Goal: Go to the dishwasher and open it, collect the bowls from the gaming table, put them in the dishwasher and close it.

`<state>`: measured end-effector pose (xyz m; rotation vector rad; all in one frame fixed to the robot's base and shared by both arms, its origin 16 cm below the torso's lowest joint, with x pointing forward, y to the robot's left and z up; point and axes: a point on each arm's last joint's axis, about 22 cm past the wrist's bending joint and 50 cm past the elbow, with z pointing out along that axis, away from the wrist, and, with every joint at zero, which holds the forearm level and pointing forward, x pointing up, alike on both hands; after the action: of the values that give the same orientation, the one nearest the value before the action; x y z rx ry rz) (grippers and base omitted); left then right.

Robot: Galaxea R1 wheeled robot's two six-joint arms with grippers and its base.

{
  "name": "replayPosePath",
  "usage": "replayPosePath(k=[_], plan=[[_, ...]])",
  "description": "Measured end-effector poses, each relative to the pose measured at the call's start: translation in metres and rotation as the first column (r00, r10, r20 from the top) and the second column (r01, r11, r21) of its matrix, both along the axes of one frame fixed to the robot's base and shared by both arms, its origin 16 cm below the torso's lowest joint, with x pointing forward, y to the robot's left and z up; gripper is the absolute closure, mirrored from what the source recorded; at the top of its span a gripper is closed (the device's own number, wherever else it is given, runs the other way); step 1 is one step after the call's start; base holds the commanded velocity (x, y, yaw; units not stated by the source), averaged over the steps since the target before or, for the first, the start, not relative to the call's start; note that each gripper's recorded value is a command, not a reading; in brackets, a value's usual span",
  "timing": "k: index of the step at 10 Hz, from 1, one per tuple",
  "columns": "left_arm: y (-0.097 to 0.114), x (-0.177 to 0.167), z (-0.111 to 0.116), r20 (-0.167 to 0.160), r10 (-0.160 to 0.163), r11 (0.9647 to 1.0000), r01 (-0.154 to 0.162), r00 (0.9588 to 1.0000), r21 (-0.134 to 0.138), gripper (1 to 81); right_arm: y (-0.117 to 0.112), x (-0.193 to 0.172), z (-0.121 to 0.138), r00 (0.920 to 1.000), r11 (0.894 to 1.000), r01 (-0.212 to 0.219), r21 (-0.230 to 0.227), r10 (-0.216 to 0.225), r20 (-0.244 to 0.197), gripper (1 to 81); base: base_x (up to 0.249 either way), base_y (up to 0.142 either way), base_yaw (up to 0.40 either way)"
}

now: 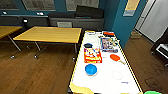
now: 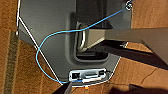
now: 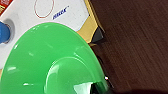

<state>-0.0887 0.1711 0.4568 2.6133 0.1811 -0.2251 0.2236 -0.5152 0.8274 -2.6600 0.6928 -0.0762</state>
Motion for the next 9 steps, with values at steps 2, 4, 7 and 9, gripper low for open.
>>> replayPosePath(k=[2,4,7,9], plan=[[0.017,0.006,0.007,0.005,0.001,1.0000,-0.001,1.0000,-0.004,1.0,0.028,-0.061,-0.021,0.9967,0.998,-0.032,0.050,0.035,-0.073,81.1,0.000,0.000,0.000],[0.013,0.021,0.018,0.018,0.011,0.9991,-0.010,0.9998,-0.042,1.0,0.037,-0.131,-0.044,0.9888,0.998,-0.030,0.046,0.037,-0.145,81.1,0.000,0.000,0.000],[0.051,0.042,0.031,0.042,0.010,0.9993,-0.009,0.9991,-0.037,1.0,0.077,-0.219,-0.080,0.9838,0.997,-0.033,0.070,0.045,-0.173,81.1,0.000,0.000,0.000],[0.066,0.058,0.047,0.059,0.016,0.9985,-0.012,0.9982,-0.054,1.0,0.105,-0.262,-0.111,0.9887,0.998,-0.005,0.065,0.015,-0.149,81.1,0.000,0.000,0.000]])
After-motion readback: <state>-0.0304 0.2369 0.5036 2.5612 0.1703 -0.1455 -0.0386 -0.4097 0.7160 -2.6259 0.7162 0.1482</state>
